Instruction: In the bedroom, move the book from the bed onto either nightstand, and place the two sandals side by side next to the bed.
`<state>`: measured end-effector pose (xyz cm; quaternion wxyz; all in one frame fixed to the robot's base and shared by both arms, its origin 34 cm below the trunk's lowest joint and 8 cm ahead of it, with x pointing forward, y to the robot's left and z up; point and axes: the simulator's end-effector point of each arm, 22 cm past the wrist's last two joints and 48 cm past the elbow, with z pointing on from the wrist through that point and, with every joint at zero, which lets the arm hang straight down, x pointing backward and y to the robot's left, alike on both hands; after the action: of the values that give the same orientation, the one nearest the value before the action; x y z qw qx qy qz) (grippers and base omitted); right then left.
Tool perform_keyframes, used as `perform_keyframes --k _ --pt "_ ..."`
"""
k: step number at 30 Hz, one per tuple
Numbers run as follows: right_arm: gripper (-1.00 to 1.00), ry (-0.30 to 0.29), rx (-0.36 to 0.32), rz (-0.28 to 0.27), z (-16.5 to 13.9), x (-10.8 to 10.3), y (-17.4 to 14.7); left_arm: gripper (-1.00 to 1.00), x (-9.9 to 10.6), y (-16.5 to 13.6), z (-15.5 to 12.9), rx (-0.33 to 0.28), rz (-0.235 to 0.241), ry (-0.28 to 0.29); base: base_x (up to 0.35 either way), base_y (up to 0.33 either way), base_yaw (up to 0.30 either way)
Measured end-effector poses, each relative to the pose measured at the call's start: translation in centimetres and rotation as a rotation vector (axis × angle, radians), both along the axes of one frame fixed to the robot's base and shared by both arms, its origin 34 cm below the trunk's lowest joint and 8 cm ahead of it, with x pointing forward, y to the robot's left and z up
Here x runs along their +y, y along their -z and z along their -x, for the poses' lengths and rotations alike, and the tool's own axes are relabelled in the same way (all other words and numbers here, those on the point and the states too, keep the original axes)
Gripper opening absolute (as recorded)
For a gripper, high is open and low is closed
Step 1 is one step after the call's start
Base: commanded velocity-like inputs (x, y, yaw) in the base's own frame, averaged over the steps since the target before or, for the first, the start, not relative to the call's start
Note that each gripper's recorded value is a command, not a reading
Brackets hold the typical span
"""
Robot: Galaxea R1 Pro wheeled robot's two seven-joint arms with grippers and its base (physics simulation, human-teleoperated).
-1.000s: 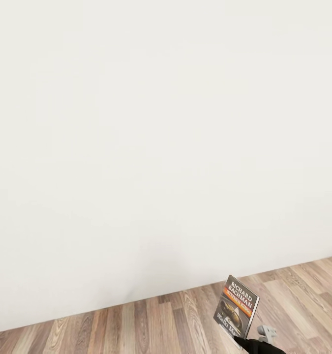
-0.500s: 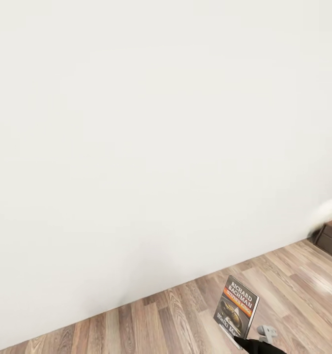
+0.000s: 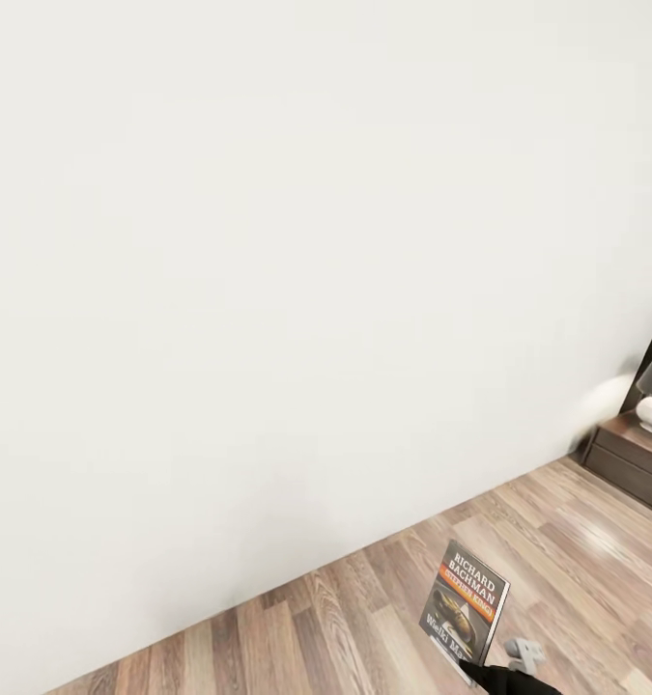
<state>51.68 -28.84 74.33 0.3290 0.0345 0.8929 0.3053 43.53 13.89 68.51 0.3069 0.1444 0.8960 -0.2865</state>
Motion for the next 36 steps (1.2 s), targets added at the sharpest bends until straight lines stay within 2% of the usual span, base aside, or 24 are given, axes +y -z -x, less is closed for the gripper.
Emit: perform_keyframes --k 20,36 --pt "-1.00 -0.002 0.002 0.001 0.06 0.02 0.04 1.00 0.00 -0.01 0.00 0.000 0.000 0.000 0.314 0.000 -0.009" --pt "-1.00 -0.001 0.002 0.000 0.02 0.00 0.06 1.00 -0.01 0.02 -0.03 0.000 0.000 0.000 0.033 0.000 -0.261"
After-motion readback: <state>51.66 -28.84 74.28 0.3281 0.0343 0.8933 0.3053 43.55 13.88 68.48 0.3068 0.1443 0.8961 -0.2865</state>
